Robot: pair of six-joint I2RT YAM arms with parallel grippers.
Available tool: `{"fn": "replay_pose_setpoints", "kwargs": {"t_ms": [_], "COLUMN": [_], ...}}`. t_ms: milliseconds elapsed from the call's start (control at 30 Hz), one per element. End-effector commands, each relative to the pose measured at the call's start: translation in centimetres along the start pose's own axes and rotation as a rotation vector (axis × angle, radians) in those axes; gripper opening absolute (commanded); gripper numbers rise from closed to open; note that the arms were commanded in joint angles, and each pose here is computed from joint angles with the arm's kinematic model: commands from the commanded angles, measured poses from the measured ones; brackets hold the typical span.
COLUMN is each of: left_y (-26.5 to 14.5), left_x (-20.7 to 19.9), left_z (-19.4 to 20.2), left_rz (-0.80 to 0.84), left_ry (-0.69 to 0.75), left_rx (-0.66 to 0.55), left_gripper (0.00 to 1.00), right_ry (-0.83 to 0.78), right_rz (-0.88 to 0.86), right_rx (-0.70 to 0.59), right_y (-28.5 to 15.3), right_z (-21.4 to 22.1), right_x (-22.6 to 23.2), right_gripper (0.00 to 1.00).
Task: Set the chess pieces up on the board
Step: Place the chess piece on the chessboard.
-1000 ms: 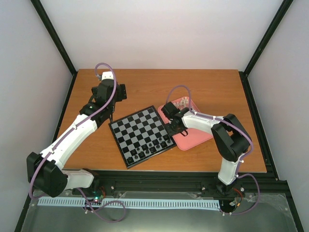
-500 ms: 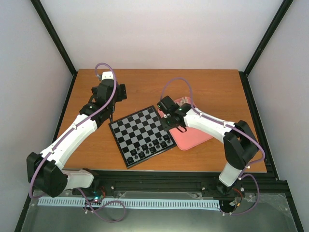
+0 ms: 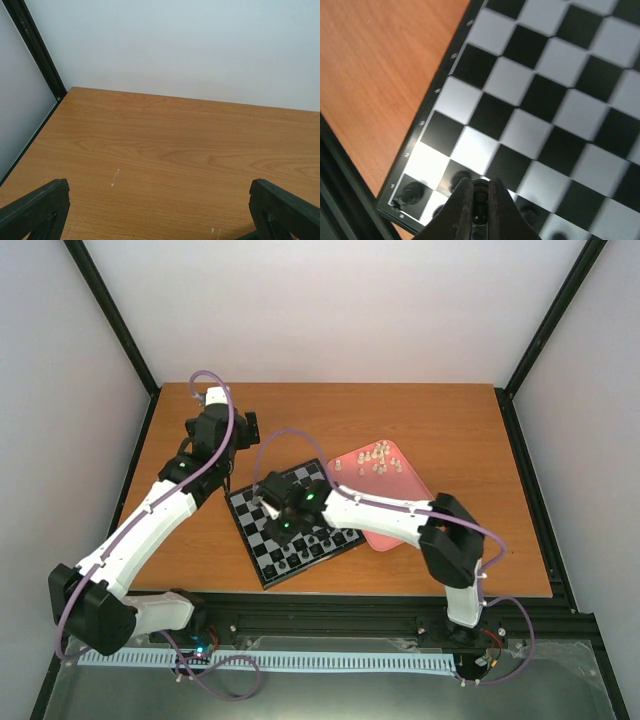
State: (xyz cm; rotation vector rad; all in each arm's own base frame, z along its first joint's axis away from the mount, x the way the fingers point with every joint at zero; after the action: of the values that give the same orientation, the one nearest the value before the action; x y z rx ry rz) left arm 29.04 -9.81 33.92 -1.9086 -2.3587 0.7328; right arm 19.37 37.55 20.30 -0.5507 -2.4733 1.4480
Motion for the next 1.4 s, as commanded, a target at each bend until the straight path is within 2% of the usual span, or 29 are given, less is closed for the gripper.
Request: {"fn": "replay_pose_setpoints", "kwargs": {"t_ms": [0, 400, 833, 1367], "left_y": [-1.5, -1.8, -1.8, -1.5], "left_x": [-0.2, 0.0, 0.1, 0.0], "left_z": [-1.6, -1.6, -1.5, -1.2], "left_rz": [0.035, 0.041, 0.042, 0.035], "left_ry": [-0.031, -0.033, -0.033, -0.027], "left_rx": [-0.042, -0.047, -0.046, -0.044], "left_gripper": [1.0, 1.0, 1.0, 1.0], "right_ry": [-0.071, -0.139, -0.127, -0.121], "right_rz": [-0.091, -0.179, -0.126, -0.117], "right_rx": [-0.005, 0.057, 0.12, 0.132], "right_y": [1.4, 4.6, 6.6, 7.7], "right_z": [-1.3, -1.5, -0.6, -0.2], "right_x": [2.9, 6.4, 6.1, 5.5], "right_gripper": [0.03, 0.03, 0.04, 0.04]}}
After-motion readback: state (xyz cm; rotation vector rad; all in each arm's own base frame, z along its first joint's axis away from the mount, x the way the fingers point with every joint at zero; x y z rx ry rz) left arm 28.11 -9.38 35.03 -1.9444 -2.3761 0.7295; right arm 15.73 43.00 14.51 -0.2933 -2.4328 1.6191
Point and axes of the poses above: each gripper's point midway between its finger pads, its own y axis out along the fingers, its own x axis along the line the jaws close on, z = x × y, the point moved 10 cm from there along -y, back along the fingers, and after that the axes turned 15 degrees about -y, right-handed, at the moved point
